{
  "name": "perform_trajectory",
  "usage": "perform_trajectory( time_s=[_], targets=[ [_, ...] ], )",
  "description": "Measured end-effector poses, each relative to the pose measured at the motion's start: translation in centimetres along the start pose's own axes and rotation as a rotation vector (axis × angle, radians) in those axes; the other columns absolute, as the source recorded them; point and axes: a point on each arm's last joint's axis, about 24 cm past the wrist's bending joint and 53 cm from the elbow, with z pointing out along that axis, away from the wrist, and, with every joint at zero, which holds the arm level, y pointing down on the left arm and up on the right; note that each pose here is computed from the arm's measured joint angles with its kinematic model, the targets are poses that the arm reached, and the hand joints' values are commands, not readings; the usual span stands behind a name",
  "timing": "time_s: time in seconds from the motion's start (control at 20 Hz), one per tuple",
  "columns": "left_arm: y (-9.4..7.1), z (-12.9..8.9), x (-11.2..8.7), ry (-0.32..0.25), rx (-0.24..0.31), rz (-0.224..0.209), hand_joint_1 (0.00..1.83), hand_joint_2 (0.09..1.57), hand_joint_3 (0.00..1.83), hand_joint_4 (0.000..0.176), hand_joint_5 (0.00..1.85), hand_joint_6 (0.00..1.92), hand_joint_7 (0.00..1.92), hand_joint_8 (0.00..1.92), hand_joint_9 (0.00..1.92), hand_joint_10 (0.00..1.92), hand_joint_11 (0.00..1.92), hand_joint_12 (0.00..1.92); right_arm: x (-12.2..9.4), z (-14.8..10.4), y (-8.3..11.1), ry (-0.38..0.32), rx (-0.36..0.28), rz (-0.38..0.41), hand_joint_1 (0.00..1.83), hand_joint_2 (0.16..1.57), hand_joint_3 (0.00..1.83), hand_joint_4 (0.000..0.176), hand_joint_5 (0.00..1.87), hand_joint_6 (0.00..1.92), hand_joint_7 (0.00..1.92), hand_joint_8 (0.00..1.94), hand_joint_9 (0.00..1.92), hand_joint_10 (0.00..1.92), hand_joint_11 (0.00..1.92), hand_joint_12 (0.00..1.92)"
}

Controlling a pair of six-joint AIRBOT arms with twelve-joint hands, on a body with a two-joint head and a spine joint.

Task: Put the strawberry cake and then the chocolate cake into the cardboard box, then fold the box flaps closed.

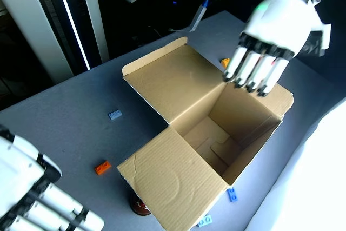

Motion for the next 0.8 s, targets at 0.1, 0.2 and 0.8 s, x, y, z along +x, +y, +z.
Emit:
perform_trajectory(
  time_s=[0.1, 0.2, 0.8],
  targets=[
    [-0.2, 1.1, -0.2, 0.001, 0.003, 0.012, 1.28, 1.32, 0.01, 0.0, 0.6, 1.45, 0.55, 1.69, 0.59, 1.75, 0.35, 1.92, -0.2, 0.1, -0.1, -0.012, 0.005, 0.021, 1.04, 1.08, 0.0, 0.0, 0.05, 0.0, 0.15, 0.0, 0.14, 0.0, 0.0, 0.36],
    [-0.2, 1.9, -0.6, -0.001, 0.005, 0.021, 1.28, 1.32, 0.01, 0.0, 0.6, 1.45, 0.55, 1.69, 0.59, 1.75, 0.35, 1.92, 0.7, 0.4, 0.1, 0.004, 0.0, 0.019, 1.04, 1.08, 0.0, 0.0, 0.05, 0.0, 0.15, 0.0, 0.14, 0.0, 0.0, 0.35],
    [0.5, 4.0, -0.8, 0.014, -0.017, 0.059, 1.3, 1.31, 0.0, 0.0, 0.61, 1.37, 0.58, 1.69, 0.6, 1.76, 0.37, 1.92, 1.5, 0.7, 0.5, 0.015, -0.006, 0.021, 1.08, 1.05, 0.0, 0.0, 0.11, 0.01, 0.16, 0.0, 0.18, 0.01, 0.0, 0.53]
  ],
)
